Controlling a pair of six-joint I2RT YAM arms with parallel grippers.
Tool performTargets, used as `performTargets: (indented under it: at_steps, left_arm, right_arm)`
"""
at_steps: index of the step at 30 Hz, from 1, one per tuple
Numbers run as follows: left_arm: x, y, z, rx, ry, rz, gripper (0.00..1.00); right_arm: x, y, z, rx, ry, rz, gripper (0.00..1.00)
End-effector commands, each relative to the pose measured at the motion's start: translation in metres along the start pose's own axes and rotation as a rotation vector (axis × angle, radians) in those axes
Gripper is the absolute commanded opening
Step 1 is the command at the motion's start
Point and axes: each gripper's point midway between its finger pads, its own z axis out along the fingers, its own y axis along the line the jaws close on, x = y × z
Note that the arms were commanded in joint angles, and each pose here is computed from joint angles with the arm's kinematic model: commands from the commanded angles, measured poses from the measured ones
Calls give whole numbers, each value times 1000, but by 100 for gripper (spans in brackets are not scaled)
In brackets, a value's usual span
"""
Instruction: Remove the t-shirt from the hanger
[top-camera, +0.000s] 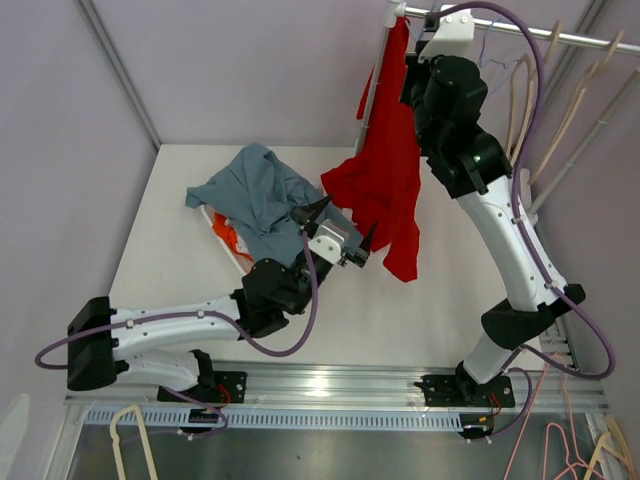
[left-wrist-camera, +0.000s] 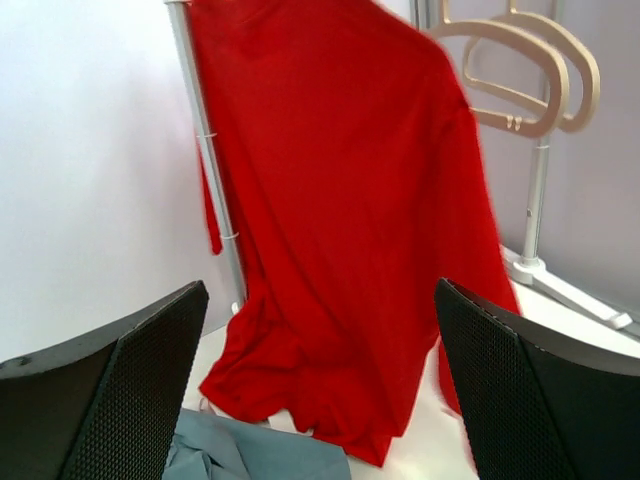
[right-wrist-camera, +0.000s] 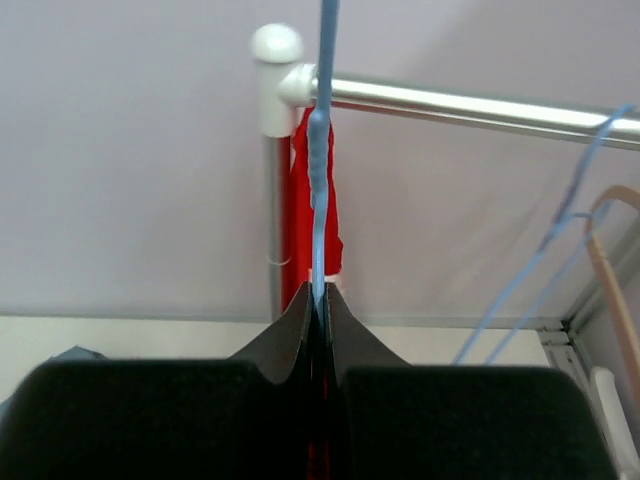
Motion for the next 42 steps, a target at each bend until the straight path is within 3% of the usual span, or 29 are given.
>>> performTargets:
  at_steps: [1, 4, 5, 10, 17, 22, 24, 27, 28, 29, 34, 42]
  left_arm:
    - [-14, 14, -10, -42, -23, -35, 100]
    - [-22, 11, -20, -22, -35, -56, 99]
    - [-22, 4, -26, 3, -36, -60, 99]
    - [-28, -27, -47, 99, -116, -44, 99]
    - [-17, -51, -44, 64, -225, -33, 100]
    - [-2, -71, -24, 81, -167, -45, 99]
    - [1, -66, -16, 65, -157, -79, 92]
    - [14, -57, -2, 39, -103, -110, 55]
    - [31, -60, 0, 42, -37, -97, 20]
    - [31, -50, 10, 8, -15, -99, 1]
    - [13, -48, 17, 2, 8, -48, 1]
    - [-32, -107, -64, 136, -37, -125, 1]
  right_arm:
    - [-35, -27, -11, 102, -77, 75, 0]
    - [-26, -24, -25, 77, -44, 169, 0]
    - [-5, -19, -25, 75, -7, 171, 0]
    - [-18, -17, -57, 101, -76, 327, 0]
    - [-44, 14, -93, 40, -87, 342, 0]
    - [-57, 22, -108, 22, -95, 333, 0]
    - [-59, 24, -114, 5, -92, 337, 0]
    - [-60, 25, -121, -12, -84, 341, 0]
    - [-60, 26, -123, -16, -82, 344, 0]
    - [-60, 26, -124, -18, -79, 344, 0]
    - [-55, 19, -122, 30, -96, 317, 0]
    - [-68, 6, -91, 148, -187, 201, 0]
